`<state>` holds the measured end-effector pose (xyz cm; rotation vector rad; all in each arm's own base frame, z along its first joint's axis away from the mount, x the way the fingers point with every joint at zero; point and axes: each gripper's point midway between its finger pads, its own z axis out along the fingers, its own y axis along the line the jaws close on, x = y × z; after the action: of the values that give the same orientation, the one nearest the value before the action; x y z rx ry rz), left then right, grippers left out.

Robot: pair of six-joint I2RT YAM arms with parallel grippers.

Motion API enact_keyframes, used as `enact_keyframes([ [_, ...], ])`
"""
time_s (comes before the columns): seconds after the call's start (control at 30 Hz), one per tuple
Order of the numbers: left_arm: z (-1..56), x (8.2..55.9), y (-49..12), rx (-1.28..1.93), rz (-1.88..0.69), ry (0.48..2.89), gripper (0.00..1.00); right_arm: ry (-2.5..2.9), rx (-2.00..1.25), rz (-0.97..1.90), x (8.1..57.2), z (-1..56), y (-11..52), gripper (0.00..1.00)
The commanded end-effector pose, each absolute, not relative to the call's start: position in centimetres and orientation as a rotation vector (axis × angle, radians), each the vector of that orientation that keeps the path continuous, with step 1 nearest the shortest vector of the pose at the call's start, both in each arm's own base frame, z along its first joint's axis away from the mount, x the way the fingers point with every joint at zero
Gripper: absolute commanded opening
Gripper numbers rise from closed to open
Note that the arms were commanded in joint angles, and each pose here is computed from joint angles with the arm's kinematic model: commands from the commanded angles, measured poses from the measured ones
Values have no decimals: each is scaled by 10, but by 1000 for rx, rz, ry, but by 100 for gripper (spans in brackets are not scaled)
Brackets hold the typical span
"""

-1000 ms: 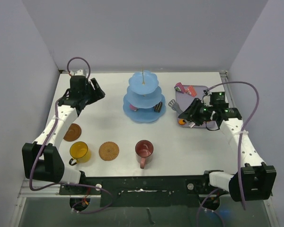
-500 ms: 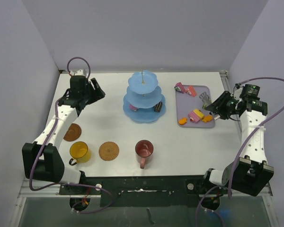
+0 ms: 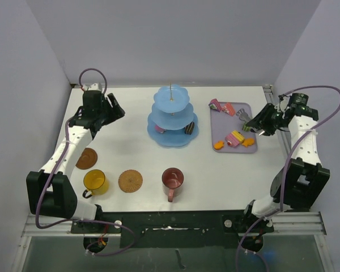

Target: Serve the afternoon tea

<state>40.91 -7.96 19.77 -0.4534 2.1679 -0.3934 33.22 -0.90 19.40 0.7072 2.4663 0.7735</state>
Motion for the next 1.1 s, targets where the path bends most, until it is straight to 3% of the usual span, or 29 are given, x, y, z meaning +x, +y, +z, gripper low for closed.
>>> enact_keyframes([
  [0.0,233,418,-77,-423,-413,2063,62,2467,523,677,362,213,-11,34],
  [0.5,240,427,-72,-428,-401,2045,62,2619,341,379,422,202,2,34],
  [1.07,237,425,-71,-425,-396,2057,62,2665,309,341,439,189,21,36],
])
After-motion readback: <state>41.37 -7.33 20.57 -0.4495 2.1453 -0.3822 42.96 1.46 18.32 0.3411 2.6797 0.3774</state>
